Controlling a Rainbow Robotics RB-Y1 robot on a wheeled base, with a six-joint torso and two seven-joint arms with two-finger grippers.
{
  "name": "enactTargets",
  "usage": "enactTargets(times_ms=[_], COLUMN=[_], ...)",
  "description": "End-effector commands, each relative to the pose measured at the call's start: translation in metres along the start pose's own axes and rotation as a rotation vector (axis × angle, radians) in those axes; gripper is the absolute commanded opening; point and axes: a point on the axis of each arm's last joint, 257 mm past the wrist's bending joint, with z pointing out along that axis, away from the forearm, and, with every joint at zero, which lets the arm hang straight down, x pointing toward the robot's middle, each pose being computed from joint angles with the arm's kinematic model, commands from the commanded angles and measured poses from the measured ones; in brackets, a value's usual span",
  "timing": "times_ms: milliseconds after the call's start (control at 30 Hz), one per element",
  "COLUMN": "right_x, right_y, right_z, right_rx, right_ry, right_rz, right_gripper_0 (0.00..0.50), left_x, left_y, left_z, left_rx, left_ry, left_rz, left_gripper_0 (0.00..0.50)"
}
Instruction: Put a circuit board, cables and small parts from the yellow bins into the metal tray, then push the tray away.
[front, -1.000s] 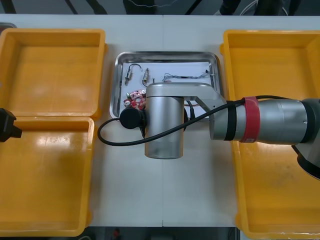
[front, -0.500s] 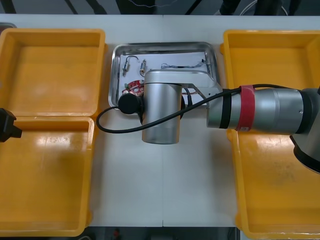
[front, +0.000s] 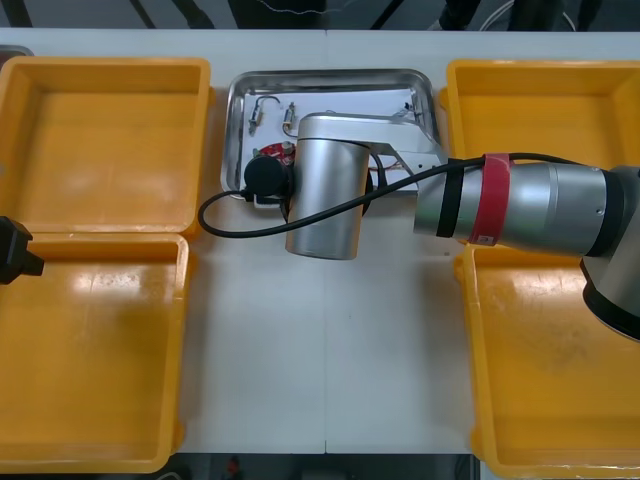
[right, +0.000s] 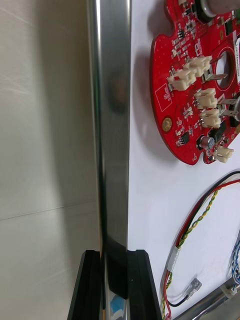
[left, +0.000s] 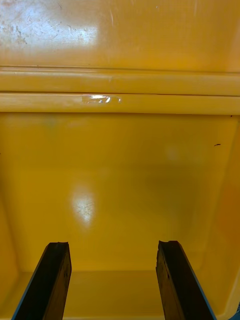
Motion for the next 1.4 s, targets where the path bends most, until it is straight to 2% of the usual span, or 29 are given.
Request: enactTargets(times_ms=[33,467,1000,1033,1067,1100,1133,1167,1200,1233,1400], right_x=[-0.029,-0.037,-0.038,-0.038,-0.038,-0.037,-0.037,-0.037,-0.037,-0.036,-0.039], right_y=[-0.045,-0.073,-0.084,-0.084,-0.085,-0.086,-0.086,-0.087,-0.088,-0.088,-0.090], right_z=[-0.020,0.001,0.011,0.012,0.012,0.012,0.012,0.012,0.012,0.013,0.009], right_rx=[0.071,0.104,0.125,0.127,0.131,0.132,0.132,0.136,0.143,0.144,0.141], right_ry=[-0.064,-0.119,-0.144,-0.143,-0.144,-0.142,-0.142,-0.141,-0.139,-0.138,-0.145], right_rz=[-0.013,0.022,0.013,0.011,0.008,0.007,0.007,0.003,-0.001,-0.003,-0.005], right_gripper_0=[0.000,0.000,0.000,0.062,0.062,0.336,0.336,0.454,0.454,0.500,0.500], left_x=[-0.003,-0.003,-0.003,-0.003,-0.003,-0.003,-0.003,-0.003,-0.003,-0.003,-0.003], left_y=[0.018,0.018,0.018,0.018,0.018,0.018,0.018,0.018,0.018,0.018,0.018], left_z=[-0.014,-0.014,-0.014,-0.014,-0.014,-0.014,-0.014,-0.014,-0.014,-0.014,-0.014], left_rx=[-0.060,-0.060,-0.060,-0.060,-0.060,-0.060,-0.060,-0.060,-0.060,-0.060,-0.060], left_ry=[-0.025,-0.025,-0.025,-0.025,-0.025,-0.025,-0.025,-0.025,-0.025,-0.025,-0.025], left_rz=[0.056,0.056,0.056,0.056,0.056,0.056,0.056,0.056,0.056,0.056,0.056], left_gripper_0=[0.500,0.500,0.500,0.500,0.500,0.500,0.500,0.500,0.500,0.500,0.500])
